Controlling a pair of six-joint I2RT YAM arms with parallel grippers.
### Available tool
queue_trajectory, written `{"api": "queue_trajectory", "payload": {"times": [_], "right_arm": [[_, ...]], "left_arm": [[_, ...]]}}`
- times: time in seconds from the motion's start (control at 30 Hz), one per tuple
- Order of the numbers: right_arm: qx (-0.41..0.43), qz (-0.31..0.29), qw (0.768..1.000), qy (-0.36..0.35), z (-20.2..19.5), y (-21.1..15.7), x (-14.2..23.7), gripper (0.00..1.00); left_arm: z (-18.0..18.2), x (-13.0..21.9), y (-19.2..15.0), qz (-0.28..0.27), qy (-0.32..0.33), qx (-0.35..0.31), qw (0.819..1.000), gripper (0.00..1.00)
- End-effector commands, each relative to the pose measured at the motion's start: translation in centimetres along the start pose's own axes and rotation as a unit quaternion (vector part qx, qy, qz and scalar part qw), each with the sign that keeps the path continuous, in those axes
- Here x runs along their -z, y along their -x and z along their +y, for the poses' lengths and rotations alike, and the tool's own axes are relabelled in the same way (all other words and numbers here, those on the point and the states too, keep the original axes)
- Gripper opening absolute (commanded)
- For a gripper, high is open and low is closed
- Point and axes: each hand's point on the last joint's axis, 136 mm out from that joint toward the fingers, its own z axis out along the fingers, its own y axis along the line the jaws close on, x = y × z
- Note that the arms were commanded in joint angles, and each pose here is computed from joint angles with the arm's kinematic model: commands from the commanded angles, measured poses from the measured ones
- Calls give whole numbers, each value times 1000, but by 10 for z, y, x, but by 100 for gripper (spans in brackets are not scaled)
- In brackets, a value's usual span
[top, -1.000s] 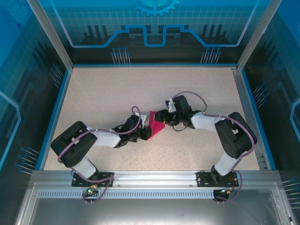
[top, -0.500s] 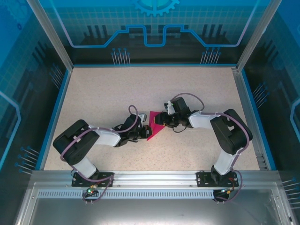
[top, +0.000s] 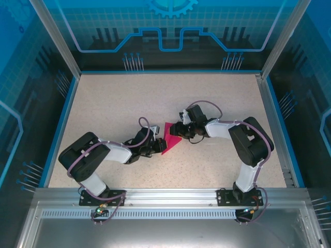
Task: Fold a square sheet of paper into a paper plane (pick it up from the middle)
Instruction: Fourth fold the wing at the center of the table.
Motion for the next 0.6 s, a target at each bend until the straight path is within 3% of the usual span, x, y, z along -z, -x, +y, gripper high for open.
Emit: {"api": "queue_trajectory", "payload": {"times": [0.0, 0.57], "right_arm": [[1, 9, 1000, -9, -1, -2, -3, 46], [-19, 29, 998, -53, -17, -10, -16, 55]], "left_arm": [[5, 0, -2, 0, -3, 19, 1000, 10], [5, -2, -6, 11, -13, 27, 999, 14]]}}
